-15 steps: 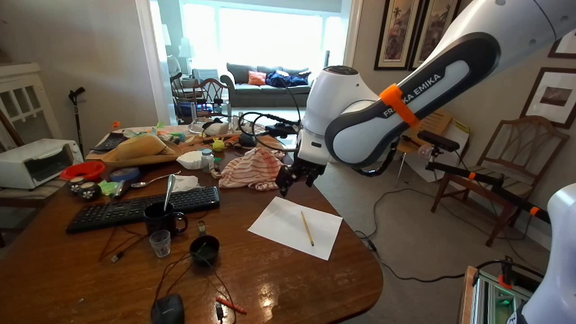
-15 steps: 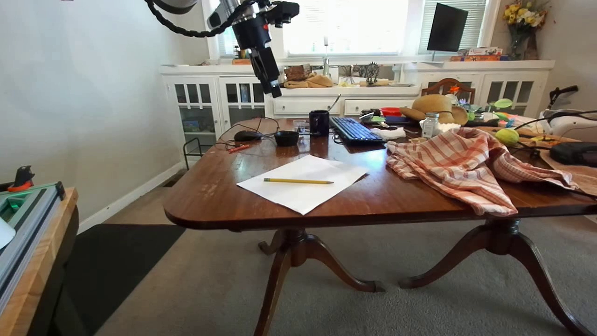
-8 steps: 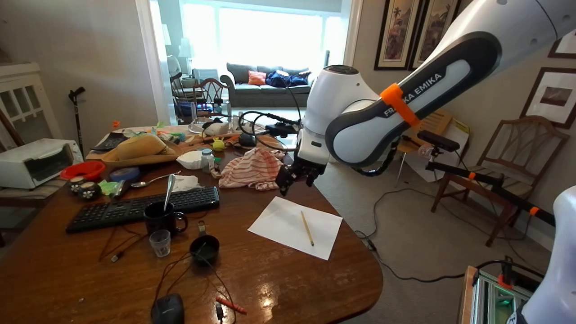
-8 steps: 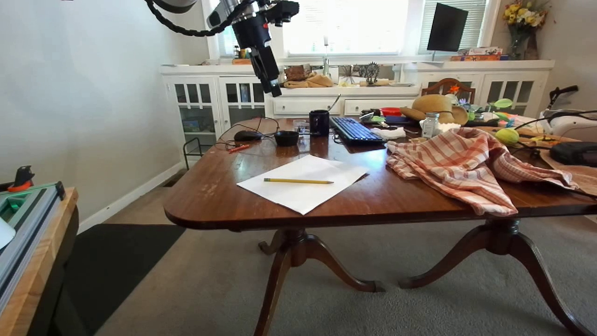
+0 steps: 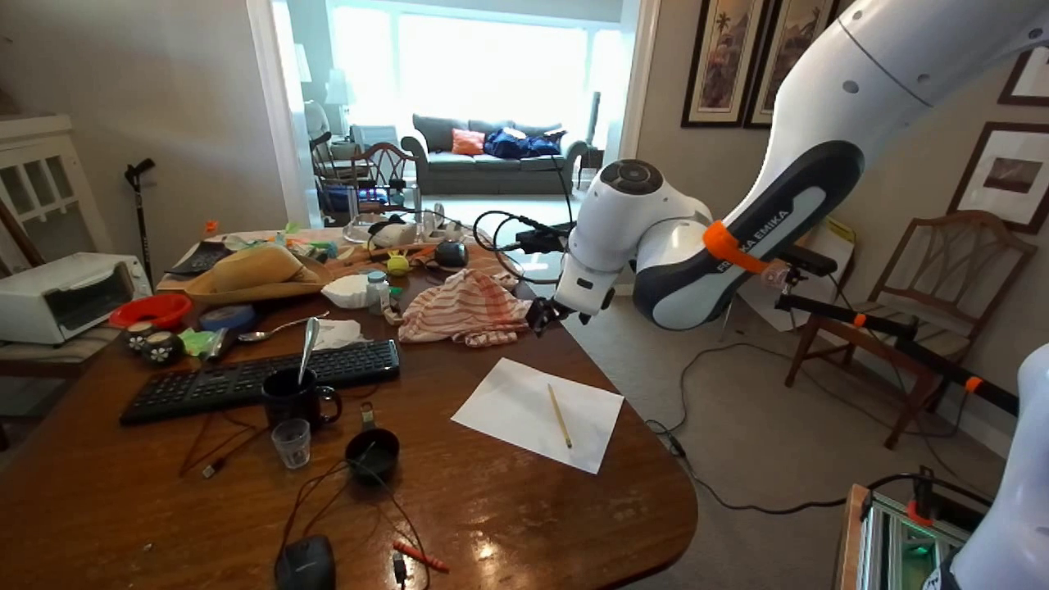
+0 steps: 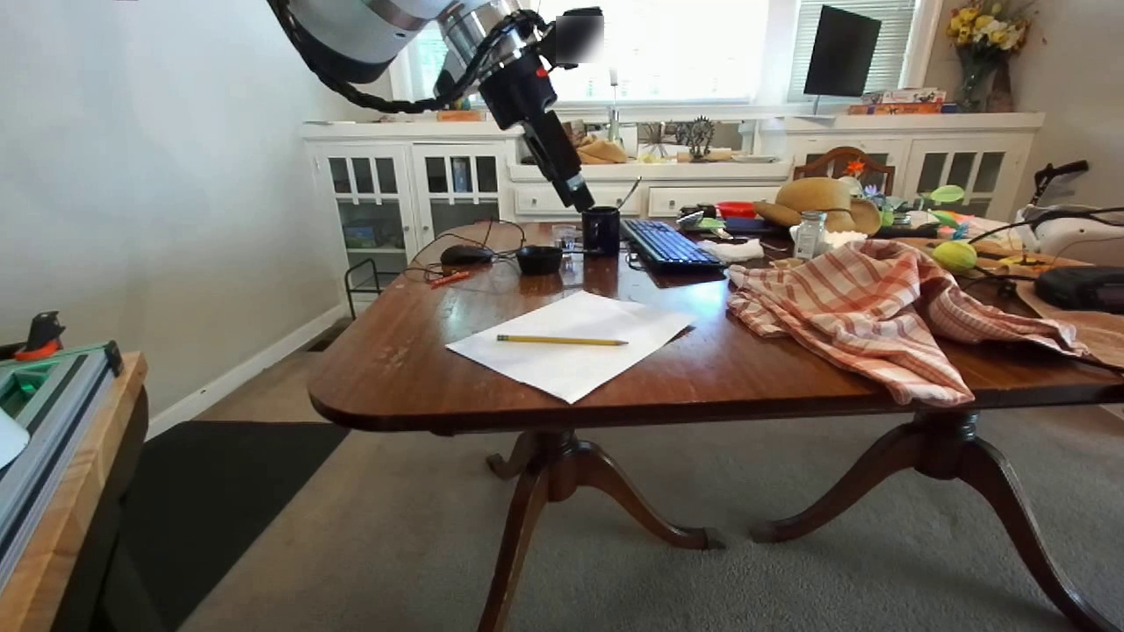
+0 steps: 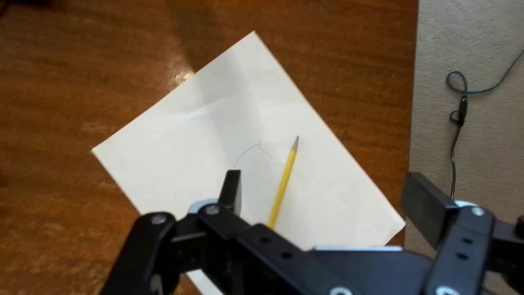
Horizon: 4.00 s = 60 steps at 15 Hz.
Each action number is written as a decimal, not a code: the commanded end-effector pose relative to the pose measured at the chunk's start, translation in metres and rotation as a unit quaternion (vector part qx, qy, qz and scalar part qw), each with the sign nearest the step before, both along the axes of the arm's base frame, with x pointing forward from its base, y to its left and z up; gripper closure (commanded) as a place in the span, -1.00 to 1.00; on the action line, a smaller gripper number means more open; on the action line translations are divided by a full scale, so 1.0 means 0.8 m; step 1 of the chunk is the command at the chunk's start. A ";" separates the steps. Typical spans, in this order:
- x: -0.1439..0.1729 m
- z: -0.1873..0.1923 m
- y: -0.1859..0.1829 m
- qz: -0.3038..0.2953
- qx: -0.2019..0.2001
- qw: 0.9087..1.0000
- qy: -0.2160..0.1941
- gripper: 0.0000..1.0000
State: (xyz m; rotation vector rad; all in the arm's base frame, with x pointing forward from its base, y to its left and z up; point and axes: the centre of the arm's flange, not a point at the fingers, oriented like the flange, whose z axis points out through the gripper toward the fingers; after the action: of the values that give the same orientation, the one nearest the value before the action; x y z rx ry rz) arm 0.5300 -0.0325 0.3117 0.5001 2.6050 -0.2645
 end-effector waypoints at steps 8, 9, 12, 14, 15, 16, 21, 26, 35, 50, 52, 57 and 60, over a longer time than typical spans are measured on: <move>-0.032 -0.121 0.046 -0.102 -0.039 0.993 -0.046 -1.00; -0.007 -0.068 0.020 -0.085 -0.028 0.995 -0.042 -1.00; -0.007 -0.077 0.031 -0.084 -0.028 0.995 -0.040 -1.00; -0.006 -0.072 0.022 -0.089 -0.028 0.995 -0.043 -1.00; -0.008 -0.080 0.018 -0.088 -0.060 0.993 -0.055 -1.00; -0.013 -0.089 0.019 -0.089 -0.050 0.994 -0.046 -1.00; -0.035 -0.129 0.027 -0.092 -0.060 0.993 -0.052 -1.00; -0.047 -0.158 0.036 -0.105 -0.060 0.991 -0.062 -1.00; -0.058 -0.202 0.043 -0.098 -0.063 0.991 -0.058 -1.00; -0.040 -0.240 0.044 -0.106 -0.055 0.989 -0.088 -0.85; -0.039 -0.243 0.044 -0.103 -0.055 0.989 -0.092 -0.56; -0.034 -0.245 0.045 -0.097 -0.054 0.989 -0.097 -0.23; -0.026 -0.246 0.051 -0.096 -0.053 0.988 -0.109 -0.15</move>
State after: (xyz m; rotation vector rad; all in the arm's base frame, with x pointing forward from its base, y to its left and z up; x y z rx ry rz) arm 0.5095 0.0136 0.1266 0.7182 2.3181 -0.4030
